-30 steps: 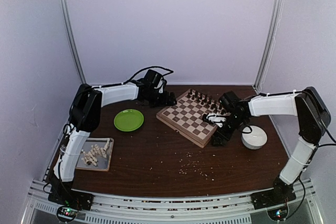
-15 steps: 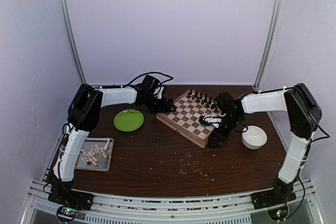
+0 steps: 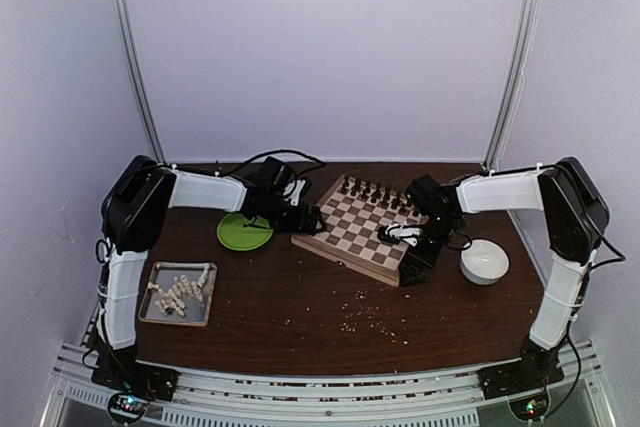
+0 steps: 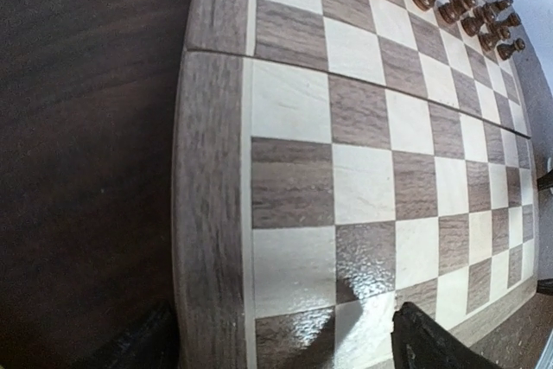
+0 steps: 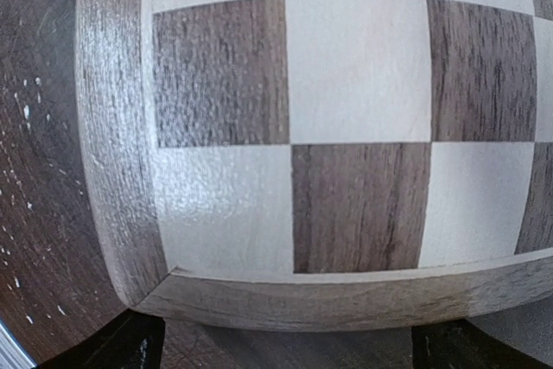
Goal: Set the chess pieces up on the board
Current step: Move the chessboard to the center of the board.
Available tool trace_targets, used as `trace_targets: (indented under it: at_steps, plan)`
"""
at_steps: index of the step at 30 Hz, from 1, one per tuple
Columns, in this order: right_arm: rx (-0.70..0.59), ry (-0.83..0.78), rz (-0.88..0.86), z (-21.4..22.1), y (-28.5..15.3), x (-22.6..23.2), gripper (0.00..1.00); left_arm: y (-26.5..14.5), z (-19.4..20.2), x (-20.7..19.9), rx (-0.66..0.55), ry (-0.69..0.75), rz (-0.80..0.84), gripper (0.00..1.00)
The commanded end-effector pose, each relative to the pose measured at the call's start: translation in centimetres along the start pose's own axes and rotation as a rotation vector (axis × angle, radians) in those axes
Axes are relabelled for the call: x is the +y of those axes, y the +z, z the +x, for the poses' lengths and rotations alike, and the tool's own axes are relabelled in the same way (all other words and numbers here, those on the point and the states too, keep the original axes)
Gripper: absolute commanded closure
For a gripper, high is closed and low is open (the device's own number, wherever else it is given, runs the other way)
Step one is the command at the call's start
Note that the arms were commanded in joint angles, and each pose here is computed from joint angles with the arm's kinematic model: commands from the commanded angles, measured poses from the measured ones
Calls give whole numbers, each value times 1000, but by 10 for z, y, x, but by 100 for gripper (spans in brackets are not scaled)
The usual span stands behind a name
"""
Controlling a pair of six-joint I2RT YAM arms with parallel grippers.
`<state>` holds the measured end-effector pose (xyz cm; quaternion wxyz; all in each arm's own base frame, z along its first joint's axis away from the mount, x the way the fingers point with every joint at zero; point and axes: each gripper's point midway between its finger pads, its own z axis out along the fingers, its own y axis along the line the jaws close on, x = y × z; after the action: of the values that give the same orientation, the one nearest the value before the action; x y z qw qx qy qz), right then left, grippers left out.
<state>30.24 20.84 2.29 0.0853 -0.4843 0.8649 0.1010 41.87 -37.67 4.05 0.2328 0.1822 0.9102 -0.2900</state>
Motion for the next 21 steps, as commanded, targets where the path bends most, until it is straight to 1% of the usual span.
trace_targets:
  at_steps: [1, 4, 8, 12, 14, 17, 21]
  plan:
    - [-1, -42, -58, -3, 0, 22, 0, -17, 24, -74, 37, 124, 148, 14]
    - [20, -58, -67, 4, -1, 27, 0, -22, 43, -87, 70, 184, 141, 14]
    - [69, -76, -86, 18, -3, 35, 0, -29, 75, -95, 129, 254, 120, 14]
    - [123, -107, -87, 36, -6, 40, 1, -33, 109, -95, 173, 270, 126, 14]
    - [141, -117, -84, 43, -7, 42, 2, -36, 121, -103, 183, 303, 135, 14]
    - [162, -136, -95, 50, -10, 48, 2, -39, 132, -114, 187, 357, 131, 14]
    - [182, -153, -109, 56, -11, 57, 4, -42, 135, -122, 169, 384, 124, 14]
